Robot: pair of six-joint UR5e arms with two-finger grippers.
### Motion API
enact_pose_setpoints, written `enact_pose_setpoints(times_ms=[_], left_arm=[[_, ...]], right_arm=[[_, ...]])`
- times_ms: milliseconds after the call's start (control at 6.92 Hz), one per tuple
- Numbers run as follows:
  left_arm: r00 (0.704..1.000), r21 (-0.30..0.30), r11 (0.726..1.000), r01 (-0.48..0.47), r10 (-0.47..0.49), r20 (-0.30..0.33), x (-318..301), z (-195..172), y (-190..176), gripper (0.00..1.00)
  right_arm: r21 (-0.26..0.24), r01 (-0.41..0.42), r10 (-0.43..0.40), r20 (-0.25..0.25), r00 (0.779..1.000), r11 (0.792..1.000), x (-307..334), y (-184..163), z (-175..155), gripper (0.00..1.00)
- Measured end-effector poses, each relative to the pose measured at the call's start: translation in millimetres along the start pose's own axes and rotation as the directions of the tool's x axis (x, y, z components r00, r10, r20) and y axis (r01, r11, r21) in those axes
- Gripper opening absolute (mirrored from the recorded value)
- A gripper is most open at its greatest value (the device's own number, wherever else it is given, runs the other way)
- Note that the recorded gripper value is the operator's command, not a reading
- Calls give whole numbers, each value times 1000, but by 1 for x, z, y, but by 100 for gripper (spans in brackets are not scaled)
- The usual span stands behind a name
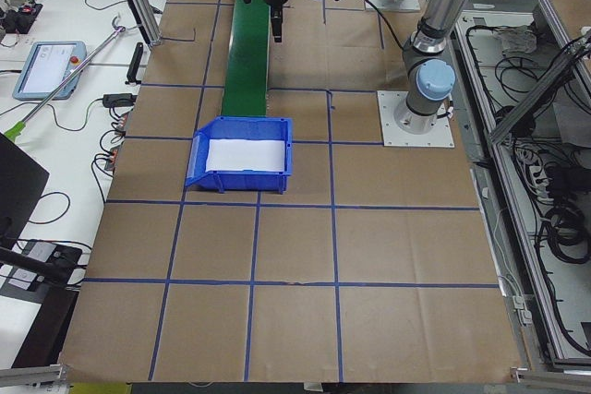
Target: Transport two buttons from left to right
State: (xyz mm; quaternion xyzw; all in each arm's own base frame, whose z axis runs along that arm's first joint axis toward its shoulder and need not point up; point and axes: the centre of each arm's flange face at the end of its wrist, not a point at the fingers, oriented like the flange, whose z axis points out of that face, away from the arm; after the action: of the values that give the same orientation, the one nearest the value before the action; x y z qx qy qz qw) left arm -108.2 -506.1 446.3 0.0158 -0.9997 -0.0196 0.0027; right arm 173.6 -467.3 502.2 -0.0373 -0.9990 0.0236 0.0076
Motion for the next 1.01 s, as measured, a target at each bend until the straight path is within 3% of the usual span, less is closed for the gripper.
enact_pose_setpoints(times_ms=[1011], left_arm=[[1000, 0, 1000, 0, 0, 0, 0, 0, 0, 100]], right_arm=[[-7, -3, 3, 9, 1000, 1000, -2, -3, 4, 100]])
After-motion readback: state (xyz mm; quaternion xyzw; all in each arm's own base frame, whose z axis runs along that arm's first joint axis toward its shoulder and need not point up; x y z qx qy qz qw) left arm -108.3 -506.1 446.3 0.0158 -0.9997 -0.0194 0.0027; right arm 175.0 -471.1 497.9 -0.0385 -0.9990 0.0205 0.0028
